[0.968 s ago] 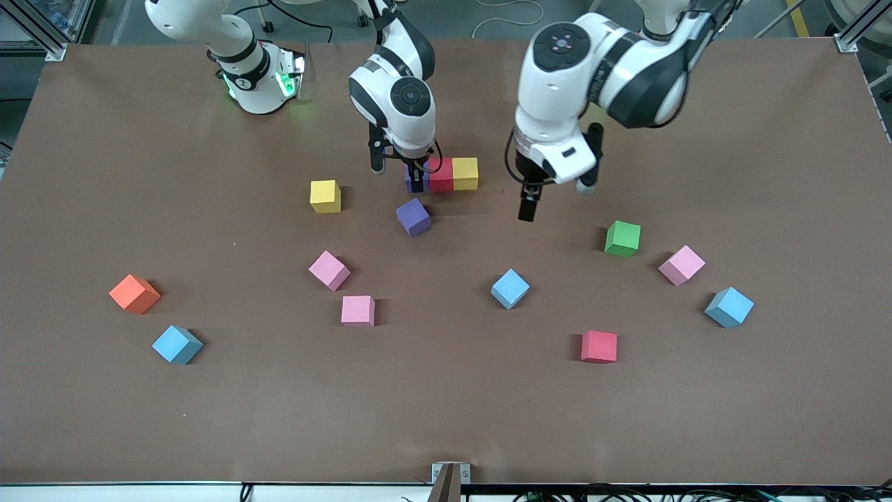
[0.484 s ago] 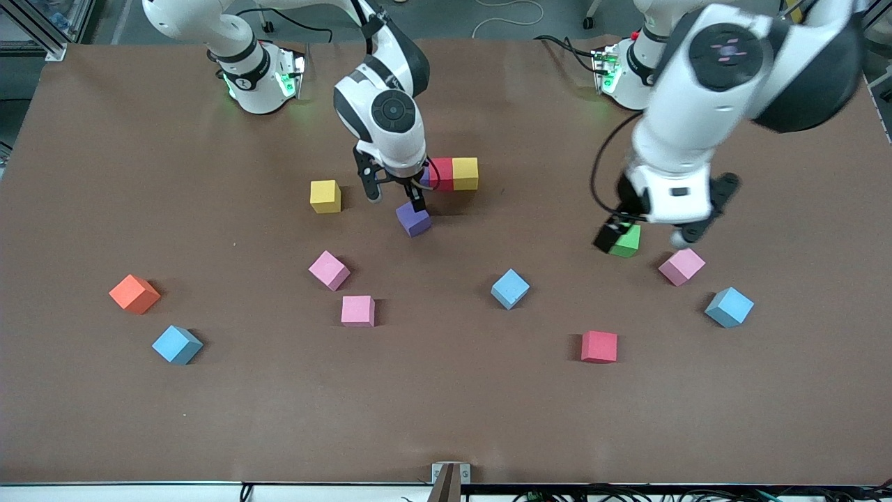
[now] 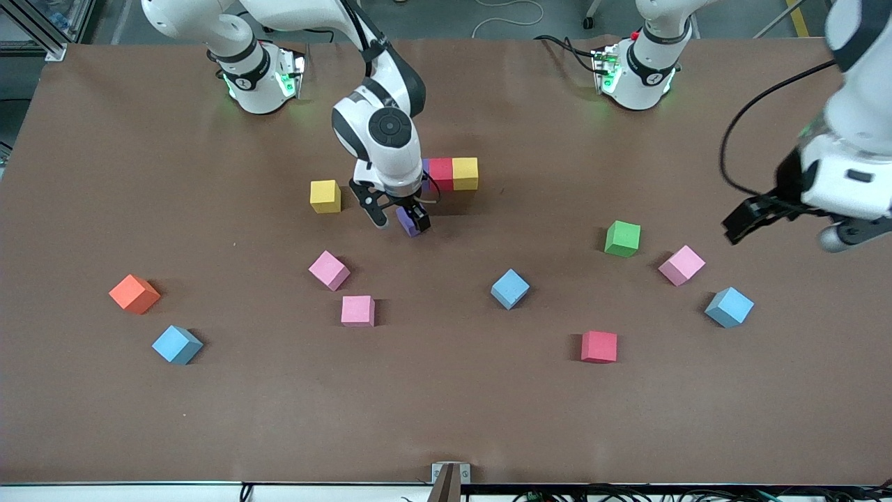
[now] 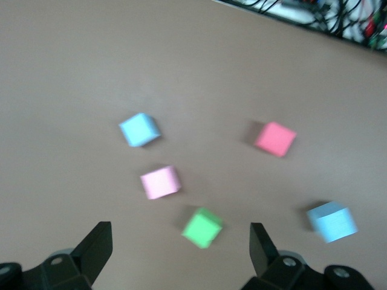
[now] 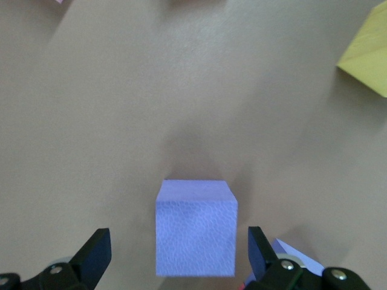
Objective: Arrange 11 blocks into digit 3
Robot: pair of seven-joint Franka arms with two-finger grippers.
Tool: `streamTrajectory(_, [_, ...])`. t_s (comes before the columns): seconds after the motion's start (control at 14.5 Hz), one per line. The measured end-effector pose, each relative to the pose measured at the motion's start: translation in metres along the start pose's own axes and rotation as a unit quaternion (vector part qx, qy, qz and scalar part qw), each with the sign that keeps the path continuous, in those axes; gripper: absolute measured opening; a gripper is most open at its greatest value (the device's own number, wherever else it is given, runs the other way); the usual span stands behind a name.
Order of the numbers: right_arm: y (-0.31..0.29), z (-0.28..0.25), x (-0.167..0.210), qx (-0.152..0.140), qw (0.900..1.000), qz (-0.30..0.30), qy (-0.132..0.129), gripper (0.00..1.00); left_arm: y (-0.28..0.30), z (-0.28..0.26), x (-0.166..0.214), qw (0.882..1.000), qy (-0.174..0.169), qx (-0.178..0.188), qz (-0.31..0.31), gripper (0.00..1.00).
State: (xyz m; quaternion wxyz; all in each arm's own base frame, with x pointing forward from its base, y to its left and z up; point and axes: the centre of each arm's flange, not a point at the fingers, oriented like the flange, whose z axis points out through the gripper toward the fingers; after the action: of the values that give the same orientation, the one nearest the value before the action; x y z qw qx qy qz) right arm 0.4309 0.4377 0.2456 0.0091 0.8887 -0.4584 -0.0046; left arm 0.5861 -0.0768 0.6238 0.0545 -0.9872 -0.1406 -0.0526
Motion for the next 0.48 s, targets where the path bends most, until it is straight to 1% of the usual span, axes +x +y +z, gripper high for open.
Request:
streamTrajectory(0.21, [-0.001, 0.017, -0.001, -0.004, 1.000, 0.000, 0.001, 1.00, -0.028, -0.013, -0.005, 0.998, -0.007, 0.025, 0.049, 1.00])
streamTrajectory(0.35, [0.000, 0.023, -0.001, -0.009, 1.000, 0.004, -0.002, 1.00, -0.038, -0.022, -0.012, 0.997, -0.015, 0.027, 0.075, 1.00])
streamTrajectory(0.48, [0.001, 0.029, -0.002, -0.013, 1.000, 0.003, -0.001, 1.00, -0.058, -0.026, -0.016, 0.995, -0.028, 0.019, 0.091, 1.00])
